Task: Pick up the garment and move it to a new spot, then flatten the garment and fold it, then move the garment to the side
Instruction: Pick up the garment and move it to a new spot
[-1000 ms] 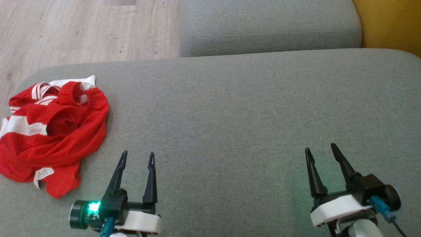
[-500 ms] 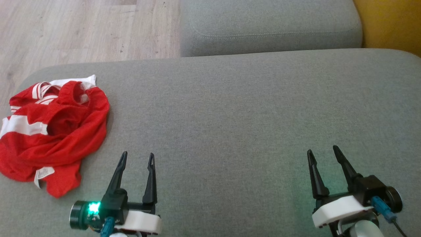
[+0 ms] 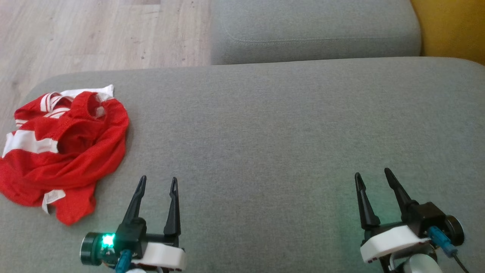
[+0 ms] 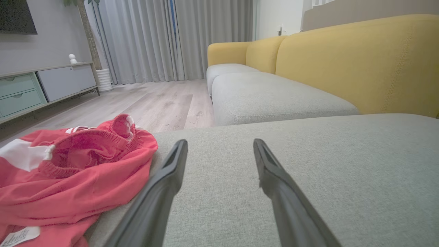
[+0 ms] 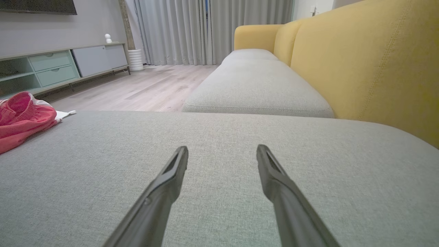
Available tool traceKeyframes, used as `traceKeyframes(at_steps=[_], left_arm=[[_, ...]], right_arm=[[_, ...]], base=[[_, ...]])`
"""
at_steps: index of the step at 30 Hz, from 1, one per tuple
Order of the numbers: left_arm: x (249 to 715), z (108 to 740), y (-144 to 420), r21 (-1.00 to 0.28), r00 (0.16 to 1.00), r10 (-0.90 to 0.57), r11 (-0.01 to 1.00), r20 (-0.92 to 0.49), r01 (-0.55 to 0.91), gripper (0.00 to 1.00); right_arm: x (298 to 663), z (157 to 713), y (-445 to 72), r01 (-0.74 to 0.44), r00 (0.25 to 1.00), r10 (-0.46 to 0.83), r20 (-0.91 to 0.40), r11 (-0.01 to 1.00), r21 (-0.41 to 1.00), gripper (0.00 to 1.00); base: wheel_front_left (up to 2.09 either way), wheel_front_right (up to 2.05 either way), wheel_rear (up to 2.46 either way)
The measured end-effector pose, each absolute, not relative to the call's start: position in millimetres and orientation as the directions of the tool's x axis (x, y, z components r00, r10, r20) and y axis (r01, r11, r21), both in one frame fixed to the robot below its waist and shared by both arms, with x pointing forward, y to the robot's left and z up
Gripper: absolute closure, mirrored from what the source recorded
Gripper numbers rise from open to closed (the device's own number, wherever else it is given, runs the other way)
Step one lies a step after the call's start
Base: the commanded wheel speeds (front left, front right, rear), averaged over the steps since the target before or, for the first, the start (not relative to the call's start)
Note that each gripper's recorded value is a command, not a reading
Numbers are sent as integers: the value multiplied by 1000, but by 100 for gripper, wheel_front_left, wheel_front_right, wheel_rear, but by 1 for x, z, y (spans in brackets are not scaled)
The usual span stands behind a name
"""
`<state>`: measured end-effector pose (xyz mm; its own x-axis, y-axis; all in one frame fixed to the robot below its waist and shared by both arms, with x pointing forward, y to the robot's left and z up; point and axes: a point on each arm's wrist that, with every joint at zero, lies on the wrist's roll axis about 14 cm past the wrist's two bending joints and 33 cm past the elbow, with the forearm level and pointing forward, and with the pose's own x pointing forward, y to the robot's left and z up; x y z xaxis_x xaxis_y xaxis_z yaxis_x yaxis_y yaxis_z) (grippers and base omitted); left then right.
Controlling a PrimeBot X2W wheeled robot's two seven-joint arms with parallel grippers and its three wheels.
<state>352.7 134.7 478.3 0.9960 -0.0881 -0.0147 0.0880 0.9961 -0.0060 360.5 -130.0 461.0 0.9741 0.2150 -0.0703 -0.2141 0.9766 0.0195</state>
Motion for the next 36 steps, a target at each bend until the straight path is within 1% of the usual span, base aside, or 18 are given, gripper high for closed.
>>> traceKeyframes(at_steps=[8, 16, 22, 28, 32, 36], left_arm=[[346, 476, 150, -5, 999, -41, 999, -23, 41, 0], [329, 475, 187, -1, 996, 83, 997, -28, -83, 0], [309, 473, 221, 7, 979, 201, 980, -33, -201, 0], [280, 474, 260, 14, 937, 347, 938, -32, -346, 0], [264, 475, 280, 18, 906, 421, 907, -30, -421, 0], [255, 477, 291, 18, 889, 458, 889, -23, -458, 0]], right_arm=[[366, 461, -115, -258, 963, 259, -70, 966, 20, 0], [376, 459, -77, -366, 927, 367, -74, 930, 28, 0], [381, 457, -41, -462, 883, 463, -79, 886, 32, 0], [382, 455, -1, -563, 822, 564, -84, 826, 37, 0], [380, 453, 20, -613, 785, 614, -87, 789, 40, 0], [378, 452, 30, -637, 765, 638, -89, 769, 42, 0]], base=[[0, 0, 0], [0, 0, 0], [0, 0, 0], [0, 0, 0], [0, 0, 0], [0, 0, 0]])
